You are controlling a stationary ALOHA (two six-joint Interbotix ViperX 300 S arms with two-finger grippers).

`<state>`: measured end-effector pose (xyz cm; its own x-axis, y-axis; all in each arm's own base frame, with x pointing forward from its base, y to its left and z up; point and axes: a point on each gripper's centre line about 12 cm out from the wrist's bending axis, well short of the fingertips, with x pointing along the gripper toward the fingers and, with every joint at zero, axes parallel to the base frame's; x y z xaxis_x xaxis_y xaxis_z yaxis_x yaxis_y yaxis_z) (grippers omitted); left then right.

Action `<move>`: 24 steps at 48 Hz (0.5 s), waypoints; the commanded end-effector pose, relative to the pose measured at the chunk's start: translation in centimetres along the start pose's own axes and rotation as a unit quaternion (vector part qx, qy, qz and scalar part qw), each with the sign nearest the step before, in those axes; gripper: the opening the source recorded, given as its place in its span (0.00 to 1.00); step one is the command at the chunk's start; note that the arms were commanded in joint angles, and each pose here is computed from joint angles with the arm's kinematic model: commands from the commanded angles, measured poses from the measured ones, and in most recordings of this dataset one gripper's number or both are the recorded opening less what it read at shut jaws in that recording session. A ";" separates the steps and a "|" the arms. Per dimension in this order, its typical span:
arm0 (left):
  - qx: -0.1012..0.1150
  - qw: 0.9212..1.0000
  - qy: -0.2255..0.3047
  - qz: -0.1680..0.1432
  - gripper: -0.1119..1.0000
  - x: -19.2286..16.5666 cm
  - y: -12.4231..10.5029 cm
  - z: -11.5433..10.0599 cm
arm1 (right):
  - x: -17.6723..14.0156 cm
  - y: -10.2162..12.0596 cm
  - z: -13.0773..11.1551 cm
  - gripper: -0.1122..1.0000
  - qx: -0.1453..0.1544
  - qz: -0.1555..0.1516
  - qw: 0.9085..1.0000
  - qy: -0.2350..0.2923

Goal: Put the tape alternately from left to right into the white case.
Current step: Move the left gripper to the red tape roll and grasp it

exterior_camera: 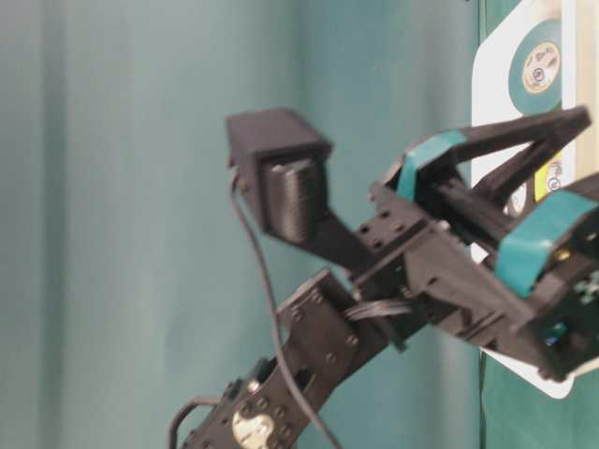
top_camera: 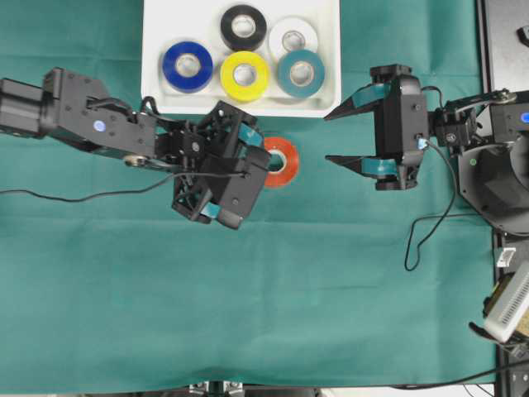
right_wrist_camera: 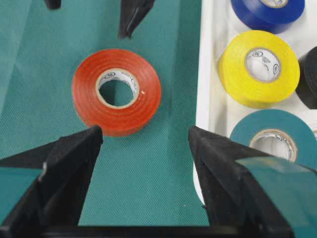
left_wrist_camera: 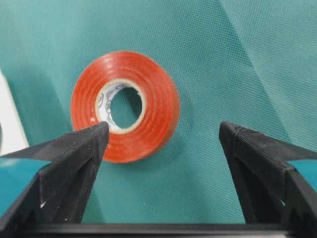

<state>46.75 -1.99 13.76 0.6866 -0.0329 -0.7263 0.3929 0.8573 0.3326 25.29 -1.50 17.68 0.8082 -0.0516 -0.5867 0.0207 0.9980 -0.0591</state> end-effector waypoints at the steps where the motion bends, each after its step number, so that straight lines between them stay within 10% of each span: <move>1: 0.009 1.000 -0.017 0.008 0.68 -0.2 0.6 1.5 | -0.2 0.1 0.6 0.76 0.001 0.002 1.000 -0.012; 24: 0.022 1.000 0.007 0.003 0.67 2.4 1.6 1.0 | -0.2 0.3 0.1 0.76 0.001 0.012 1.000 -0.016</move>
<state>48.76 -1.86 11.46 0.6537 -0.0295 -0.7562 0.4378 0.8298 0.3461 25.03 -1.29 17.35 0.8129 -0.0349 -0.5814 0.0066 0.9987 -0.0508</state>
